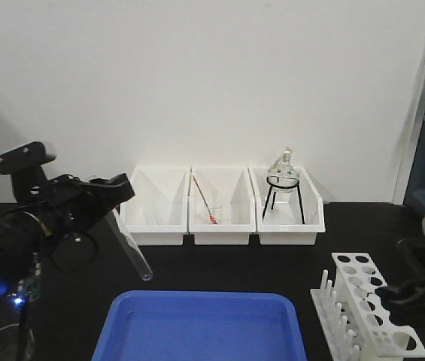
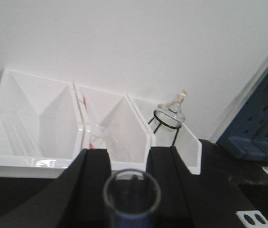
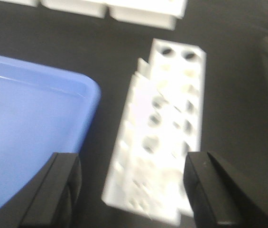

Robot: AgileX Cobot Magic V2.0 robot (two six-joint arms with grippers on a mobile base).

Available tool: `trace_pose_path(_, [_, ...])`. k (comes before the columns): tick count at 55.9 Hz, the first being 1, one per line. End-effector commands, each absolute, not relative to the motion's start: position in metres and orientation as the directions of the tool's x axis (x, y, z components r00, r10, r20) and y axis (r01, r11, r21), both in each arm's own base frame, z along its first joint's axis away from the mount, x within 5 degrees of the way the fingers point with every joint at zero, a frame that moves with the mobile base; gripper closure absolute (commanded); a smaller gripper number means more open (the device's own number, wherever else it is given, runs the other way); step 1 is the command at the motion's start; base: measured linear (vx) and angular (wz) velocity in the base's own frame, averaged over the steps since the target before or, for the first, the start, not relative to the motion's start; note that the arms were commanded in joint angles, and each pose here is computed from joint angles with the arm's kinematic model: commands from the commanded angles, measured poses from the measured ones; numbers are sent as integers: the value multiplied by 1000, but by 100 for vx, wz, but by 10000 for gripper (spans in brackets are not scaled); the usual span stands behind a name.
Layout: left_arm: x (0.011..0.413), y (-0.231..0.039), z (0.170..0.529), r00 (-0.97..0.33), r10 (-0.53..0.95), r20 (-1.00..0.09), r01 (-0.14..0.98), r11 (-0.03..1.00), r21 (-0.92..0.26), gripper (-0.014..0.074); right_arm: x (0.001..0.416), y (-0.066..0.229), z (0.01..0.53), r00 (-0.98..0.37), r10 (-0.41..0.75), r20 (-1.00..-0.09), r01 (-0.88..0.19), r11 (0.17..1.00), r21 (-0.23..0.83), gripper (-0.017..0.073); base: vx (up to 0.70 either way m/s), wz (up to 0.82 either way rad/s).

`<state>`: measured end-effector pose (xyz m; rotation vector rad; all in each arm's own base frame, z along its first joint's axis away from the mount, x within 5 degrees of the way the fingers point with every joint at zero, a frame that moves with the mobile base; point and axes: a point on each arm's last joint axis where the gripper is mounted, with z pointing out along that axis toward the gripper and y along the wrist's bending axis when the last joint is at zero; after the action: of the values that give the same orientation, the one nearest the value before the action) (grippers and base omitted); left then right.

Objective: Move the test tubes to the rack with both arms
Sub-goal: 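Lift the test tube out of the beaker with the left gripper, then bring the right gripper to the tube and grasp it below the left gripper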

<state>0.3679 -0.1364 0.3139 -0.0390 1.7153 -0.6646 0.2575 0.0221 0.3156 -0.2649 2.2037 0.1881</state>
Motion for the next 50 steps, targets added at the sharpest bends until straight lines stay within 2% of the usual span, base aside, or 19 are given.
trace_pose_path(1, [366, -158, 345, -177, -424, -888, 440, 773, -457, 601, 269, 29, 343, -473, -143, -869, -334, 942, 27, 53, 0, 0])
trace_pose_path(11, [370, -198, 347, -196, -416, -888, 512, 729, -454, 601, 288, 39, 354, -414, -107, -904, -404, 912, 77, 53, 0, 0])
trace_pose_path(17, [371, -215, 356, -200, -423, -884, 539, 706, -460, 601, 296, 62, 351, -390, -168, -905, -478, 877, 43, 53, 0, 0])
trace_pose_path(27, [372, -227, 362, -243, -427, -871, 523, 698, -489, 601, 305, 107, 351, -310, -194, -931, -517, 856, -6, 53, 0, 0])
trace_pose_path(35, [368, -233, 364, -244, -427, -871, 538, 687, -488, 601, 309, 140, 349, -280, -237, -930, -588, 809, -29, 53, 0, 0])
trace_pose_path(50, [357, -250, 362, -279, -403, -872, 555, 673, -489, 601, 325, 162, 360, -220, -255, -942, -613, 787, -70, 53, 0, 0])
